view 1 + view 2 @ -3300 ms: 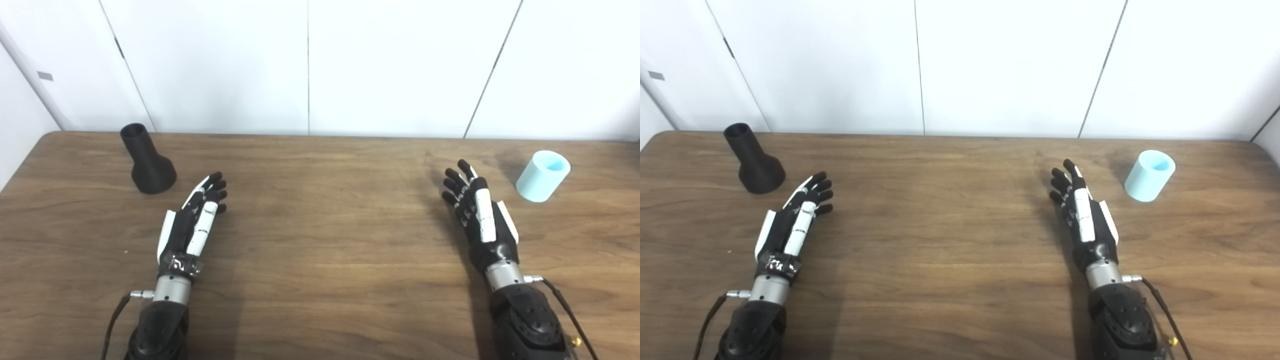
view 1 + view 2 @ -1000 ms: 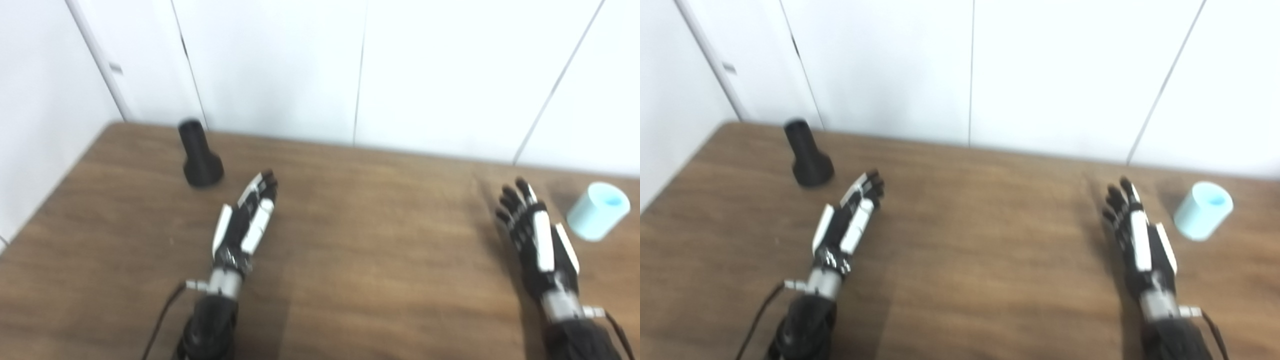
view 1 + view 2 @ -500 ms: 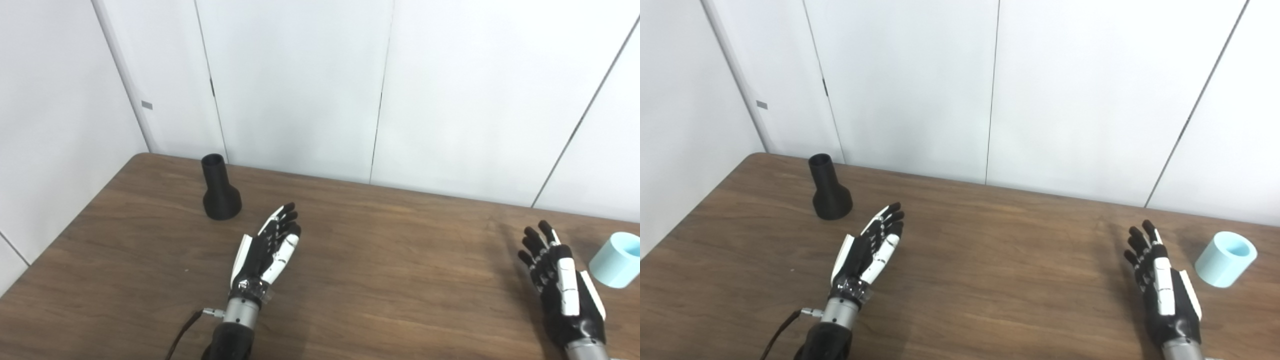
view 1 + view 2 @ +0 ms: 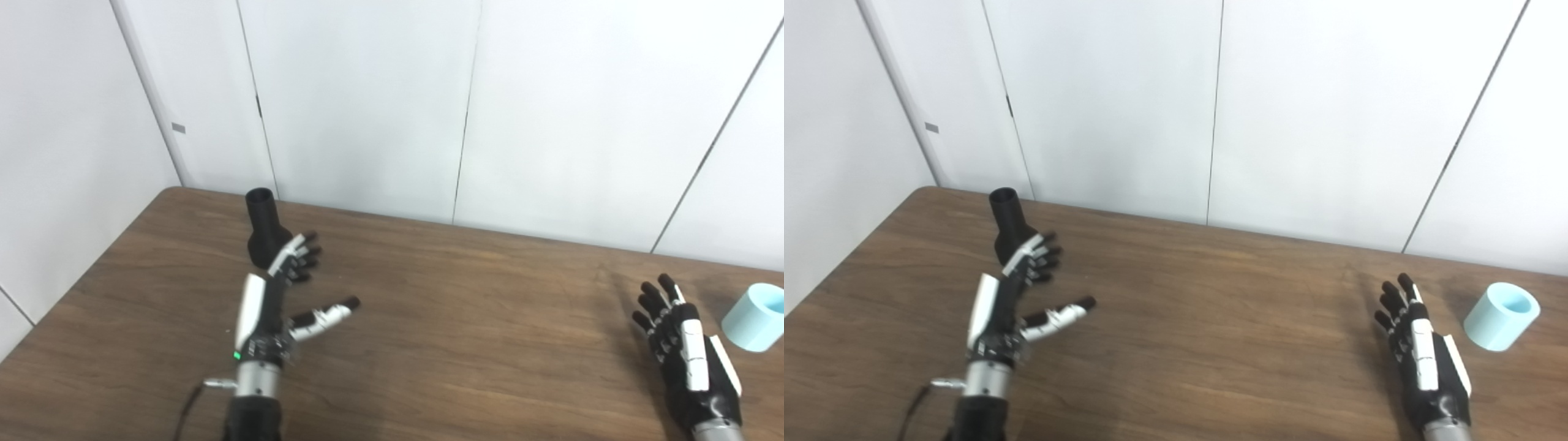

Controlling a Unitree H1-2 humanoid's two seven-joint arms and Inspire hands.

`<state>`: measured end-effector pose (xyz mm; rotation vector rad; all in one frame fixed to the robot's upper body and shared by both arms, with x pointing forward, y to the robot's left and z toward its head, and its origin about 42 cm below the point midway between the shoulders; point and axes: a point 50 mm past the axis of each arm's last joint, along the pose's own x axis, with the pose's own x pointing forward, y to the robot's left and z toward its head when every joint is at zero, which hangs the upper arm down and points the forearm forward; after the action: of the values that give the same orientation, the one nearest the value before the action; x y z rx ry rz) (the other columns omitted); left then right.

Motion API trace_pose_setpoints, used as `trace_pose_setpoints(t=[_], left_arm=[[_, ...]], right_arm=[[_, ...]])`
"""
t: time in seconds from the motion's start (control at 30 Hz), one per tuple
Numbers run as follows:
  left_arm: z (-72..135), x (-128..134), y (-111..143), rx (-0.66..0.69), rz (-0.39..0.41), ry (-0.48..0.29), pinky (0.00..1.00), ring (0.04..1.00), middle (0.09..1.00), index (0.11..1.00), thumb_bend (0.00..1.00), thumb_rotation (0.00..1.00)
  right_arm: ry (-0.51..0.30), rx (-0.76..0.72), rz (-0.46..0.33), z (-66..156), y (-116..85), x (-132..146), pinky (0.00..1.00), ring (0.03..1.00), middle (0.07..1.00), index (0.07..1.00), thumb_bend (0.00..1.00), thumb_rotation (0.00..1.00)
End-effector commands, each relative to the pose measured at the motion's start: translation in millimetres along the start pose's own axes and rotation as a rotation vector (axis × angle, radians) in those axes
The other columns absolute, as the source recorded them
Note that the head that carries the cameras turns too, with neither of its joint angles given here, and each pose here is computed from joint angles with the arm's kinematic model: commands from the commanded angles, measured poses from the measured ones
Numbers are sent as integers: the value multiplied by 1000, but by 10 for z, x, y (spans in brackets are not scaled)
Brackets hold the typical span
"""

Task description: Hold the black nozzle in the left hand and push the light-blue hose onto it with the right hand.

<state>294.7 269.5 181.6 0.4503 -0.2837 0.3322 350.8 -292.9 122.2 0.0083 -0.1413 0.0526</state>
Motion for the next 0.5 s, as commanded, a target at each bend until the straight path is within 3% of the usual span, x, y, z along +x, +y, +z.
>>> trace_pose_setpoints(t=[0.0,0.07,0.3,0.47], left_arm=[[225,146,139,37,43,-78,765,771,804,868,853,71],[270,194,275,98,68,-76,811,781,816,870,867,109],[231,401,681,267,162,-77,734,789,841,835,923,128],[157,561,883,324,183,-53,751,810,861,899,956,103]], right_arm=[[-10,14,-4,-13,31,-41,921,955,949,992,428,1000],[-10,11,-3,-13,30,-44,918,953,947,992,431,1000],[-7,14,4,-26,43,-30,920,953,947,993,455,1000],[-4,18,6,-13,37,-27,925,951,946,990,457,1000]])
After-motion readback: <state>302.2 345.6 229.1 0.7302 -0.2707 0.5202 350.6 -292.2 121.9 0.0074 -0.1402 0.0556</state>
